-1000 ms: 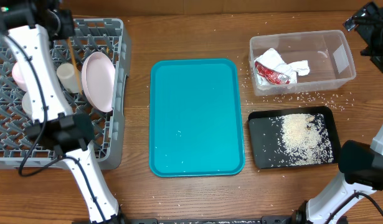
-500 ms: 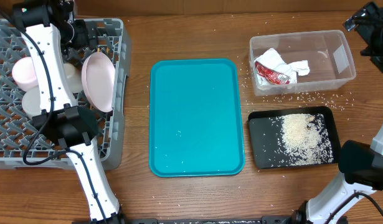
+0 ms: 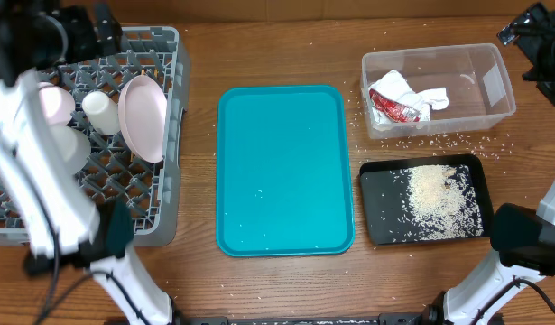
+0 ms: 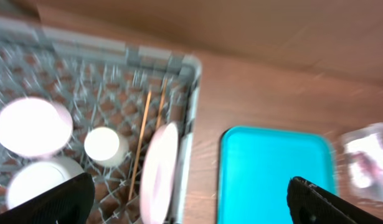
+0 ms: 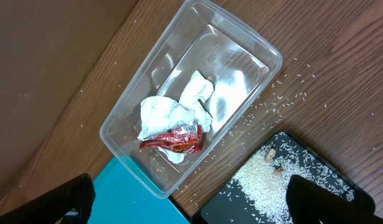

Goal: Sort waste into correct bins and load items into the dishwasher

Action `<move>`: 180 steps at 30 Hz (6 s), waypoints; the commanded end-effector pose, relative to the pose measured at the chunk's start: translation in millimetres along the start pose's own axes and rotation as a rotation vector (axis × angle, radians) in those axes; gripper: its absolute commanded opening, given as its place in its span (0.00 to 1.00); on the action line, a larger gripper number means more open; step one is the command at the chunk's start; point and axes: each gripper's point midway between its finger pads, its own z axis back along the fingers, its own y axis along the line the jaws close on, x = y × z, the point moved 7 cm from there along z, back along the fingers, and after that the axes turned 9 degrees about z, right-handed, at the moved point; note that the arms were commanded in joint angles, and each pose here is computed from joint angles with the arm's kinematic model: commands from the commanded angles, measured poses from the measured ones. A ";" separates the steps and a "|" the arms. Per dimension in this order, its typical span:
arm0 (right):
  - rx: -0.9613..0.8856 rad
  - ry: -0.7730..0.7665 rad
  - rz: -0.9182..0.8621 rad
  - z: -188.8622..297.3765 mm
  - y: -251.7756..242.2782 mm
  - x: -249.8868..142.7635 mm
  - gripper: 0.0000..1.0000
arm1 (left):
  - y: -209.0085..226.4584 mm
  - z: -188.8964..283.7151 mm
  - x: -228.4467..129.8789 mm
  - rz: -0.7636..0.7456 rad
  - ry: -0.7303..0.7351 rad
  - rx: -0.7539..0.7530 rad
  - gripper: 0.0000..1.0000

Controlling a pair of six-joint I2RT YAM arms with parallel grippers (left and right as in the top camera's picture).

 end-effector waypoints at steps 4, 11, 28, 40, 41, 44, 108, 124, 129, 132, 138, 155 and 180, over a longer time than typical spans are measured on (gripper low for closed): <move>0.009 -0.008 0.000 2.5 0.6 0.8 1.00 | -27.2 95.2 -33.4 -0.024 -0.105 -0.082 1.00; 0.009 -0.008 0.000 2.5 0.6 0.8 1.00 | -21.9 130.2 -124.2 -0.010 0.045 -0.093 1.00; 0.009 -0.008 0.000 2.5 0.6 0.8 1.00 | -24.3 192.8 -269.8 -0.065 -0.026 -0.268 1.00; 0.009 -0.008 0.000 2.5 0.6 0.8 1.00 | -14.0 176.6 -279.1 -0.236 0.024 -0.221 1.00; 0.009 -0.008 0.000 2.5 0.6 0.8 1.00 | -12.4 170.9 -280.7 -0.244 0.045 -0.218 1.00; 0.009 -0.008 0.000 2.5 0.6 0.8 1.00 | -6.6 150.5 -287.2 -0.234 0.124 -0.209 1.00; 0.009 -0.008 0.000 2.5 0.6 0.8 1.00 | 41.7 -69.7 -342.5 -0.413 -0.694 -0.300 1.00; 0.028 -0.044 0.005 20.5 1.2 -3.1 1.00 | 41.7 -69.7 -342.6 -0.413 -0.694 -0.300 1.00; 0.089 -0.163 0.038 79.0 5.0 -23.0 1.00 | 41.7 -69.7 -342.6 -0.413 -0.694 -0.300 1.00; 0.112 -0.275 0.041 119.6 -1.4 -34.4 1.00 | 41.7 -69.7 -342.6 -0.413 -0.693 -0.300 1.00; 0.265 -0.543 0.065 193.9 3.3 -48.4 1.00 | 41.7 -69.7 -342.6 -0.413 -0.694 -0.300 1.00; 0.511 -0.674 0.182 155.5 4.8 -119.0 1.00 | 41.7 -69.7 -342.6 -0.413 -0.694 -0.300 1.00; 0.869 -0.973 0.251 -21.4 -59.0 -252.8 1.00 | 41.7 -69.7 -342.6 -0.413 -0.693 -0.300 1.00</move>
